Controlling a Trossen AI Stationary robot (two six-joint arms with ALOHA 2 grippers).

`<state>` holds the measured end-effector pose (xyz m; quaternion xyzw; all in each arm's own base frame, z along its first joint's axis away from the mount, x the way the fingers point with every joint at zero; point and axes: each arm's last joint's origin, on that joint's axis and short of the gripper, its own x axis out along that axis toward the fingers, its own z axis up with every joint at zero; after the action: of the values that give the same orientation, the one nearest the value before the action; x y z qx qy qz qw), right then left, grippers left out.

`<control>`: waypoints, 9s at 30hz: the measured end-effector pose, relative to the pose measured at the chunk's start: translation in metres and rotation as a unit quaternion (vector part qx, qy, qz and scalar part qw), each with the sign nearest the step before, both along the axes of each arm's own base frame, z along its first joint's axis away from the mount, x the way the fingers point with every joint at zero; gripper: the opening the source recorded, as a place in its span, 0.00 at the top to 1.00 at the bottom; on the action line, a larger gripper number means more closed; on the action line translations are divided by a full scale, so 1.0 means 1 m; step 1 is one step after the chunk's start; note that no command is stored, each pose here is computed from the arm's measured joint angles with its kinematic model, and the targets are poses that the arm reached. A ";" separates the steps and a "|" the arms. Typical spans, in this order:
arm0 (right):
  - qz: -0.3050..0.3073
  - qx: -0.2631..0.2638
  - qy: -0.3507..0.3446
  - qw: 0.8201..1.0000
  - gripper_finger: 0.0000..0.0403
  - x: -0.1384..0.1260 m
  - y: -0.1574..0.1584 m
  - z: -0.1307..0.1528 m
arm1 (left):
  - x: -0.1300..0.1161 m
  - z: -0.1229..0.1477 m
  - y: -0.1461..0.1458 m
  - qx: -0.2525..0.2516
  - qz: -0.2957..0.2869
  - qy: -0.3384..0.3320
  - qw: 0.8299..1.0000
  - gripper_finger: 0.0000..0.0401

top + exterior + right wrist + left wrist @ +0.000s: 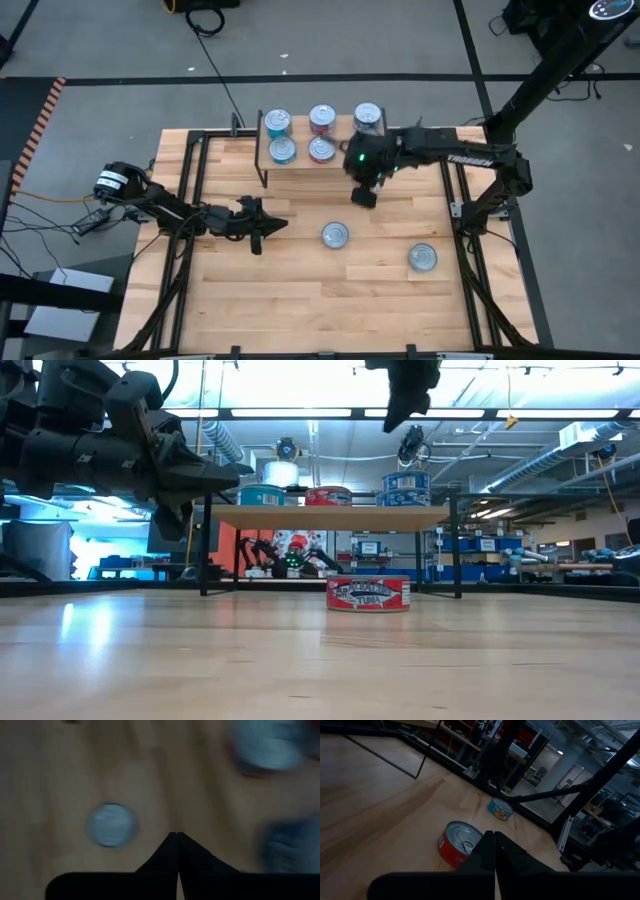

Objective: Stack canned seafood by type on shelf
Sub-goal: Stack the yellow and blue tuna can on top of the other yellow and blue tuna can

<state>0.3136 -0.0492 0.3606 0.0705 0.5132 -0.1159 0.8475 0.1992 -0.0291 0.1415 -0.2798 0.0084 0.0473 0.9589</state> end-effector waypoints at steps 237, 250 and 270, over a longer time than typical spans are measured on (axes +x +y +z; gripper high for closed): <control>-0.059 0.206 -0.121 0.969 0.99 -0.062 0.194 -0.237 | 0.195 -0.046 -0.060 0.133 -0.095 0.236 0.958 1.00; -0.040 0.255 -0.166 0.952 0.99 -0.052 0.204 -0.222 | 0.194 -0.047 -0.060 0.134 -0.097 0.240 0.957 1.00; 0.048 0.181 -0.129 0.974 0.99 -0.049 0.201 -0.221 | 0.195 -0.046 -0.061 0.132 -0.106 0.235 0.957 1.00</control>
<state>0.2647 0.1516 0.1400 0.2125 0.4144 0.0295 0.8845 0.3943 -0.0901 0.0955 -0.1288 0.2566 0.0099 0.9579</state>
